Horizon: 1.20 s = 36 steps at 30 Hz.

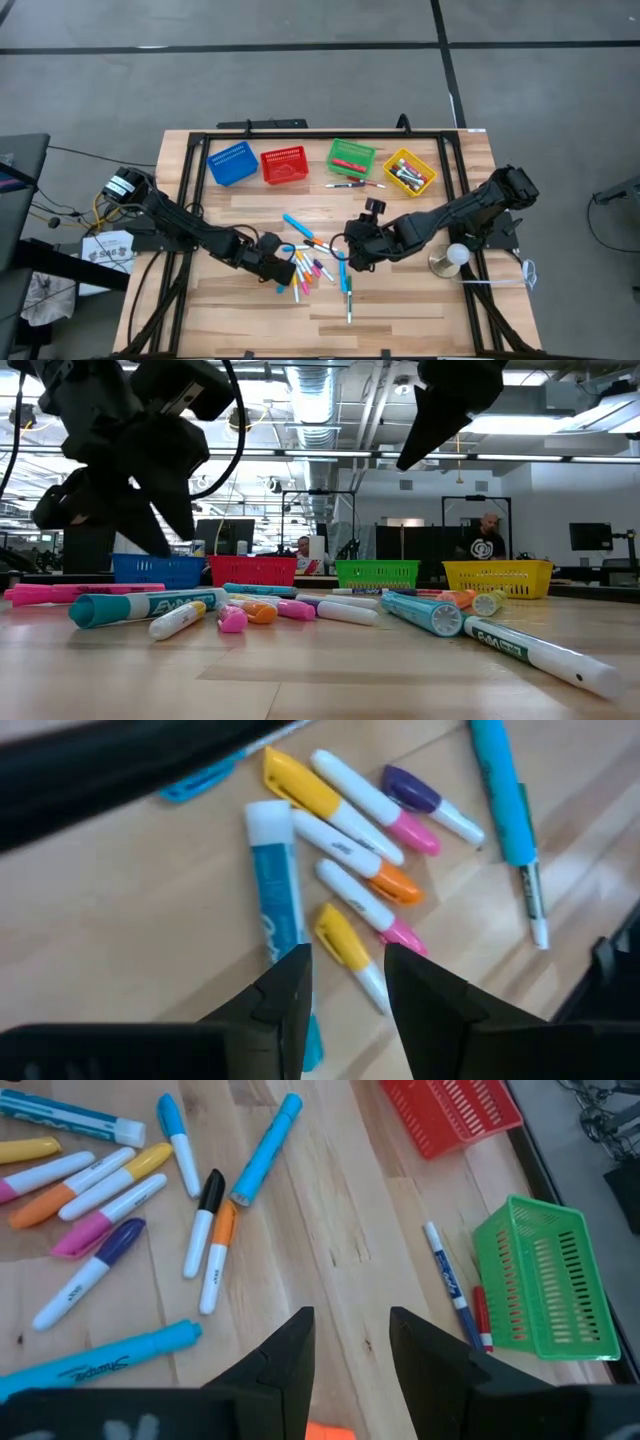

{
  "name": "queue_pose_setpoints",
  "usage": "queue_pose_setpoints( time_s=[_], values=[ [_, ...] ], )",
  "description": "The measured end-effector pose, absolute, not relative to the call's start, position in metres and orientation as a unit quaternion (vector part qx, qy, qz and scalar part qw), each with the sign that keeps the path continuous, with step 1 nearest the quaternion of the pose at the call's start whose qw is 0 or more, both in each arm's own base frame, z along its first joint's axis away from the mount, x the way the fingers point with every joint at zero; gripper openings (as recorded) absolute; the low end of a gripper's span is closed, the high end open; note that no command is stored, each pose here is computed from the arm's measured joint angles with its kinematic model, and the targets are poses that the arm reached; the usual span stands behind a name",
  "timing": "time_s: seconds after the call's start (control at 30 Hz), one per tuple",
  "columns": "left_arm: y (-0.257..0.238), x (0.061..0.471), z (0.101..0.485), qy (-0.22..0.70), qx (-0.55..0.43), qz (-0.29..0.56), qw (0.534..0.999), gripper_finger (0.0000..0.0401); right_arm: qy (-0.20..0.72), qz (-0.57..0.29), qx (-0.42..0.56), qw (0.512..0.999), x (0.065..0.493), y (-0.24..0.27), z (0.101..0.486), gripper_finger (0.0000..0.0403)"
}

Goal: Pick & Place Markers
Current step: Put the large light blue marker pen into the yellow bin

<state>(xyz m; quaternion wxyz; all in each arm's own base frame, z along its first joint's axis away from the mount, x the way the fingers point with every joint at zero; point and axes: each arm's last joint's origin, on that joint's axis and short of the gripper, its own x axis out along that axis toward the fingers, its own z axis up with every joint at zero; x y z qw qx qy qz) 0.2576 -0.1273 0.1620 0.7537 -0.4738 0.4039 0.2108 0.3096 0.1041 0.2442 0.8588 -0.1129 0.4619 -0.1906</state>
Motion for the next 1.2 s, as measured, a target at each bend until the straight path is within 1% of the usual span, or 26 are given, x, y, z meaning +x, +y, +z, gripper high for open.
queue_pose_setpoints(
  time_s=[0.37, 0.6, 1.2],
  values=[
    [-0.128, 0.260, 0.163, 0.396, -0.481, 0.203, 0.755, 0.0127, 0.456, -0.191, -0.099, 0.863, 0.307, 0.111, 0.244, 0.0123],
    [-0.126, 0.264, 0.153, 0.390, -0.490, 0.231, 0.745, 0.0127, 0.455, -0.193, -0.095, 0.864, 0.307, 0.111, 0.244, 0.0123],
    [-0.126, 0.263, 0.149, 0.397, -0.479, 0.238, 0.746, 0.0127, 0.456, -0.182, -0.085, 0.867, 0.308, 0.112, 0.244, 0.0123]
  ],
)
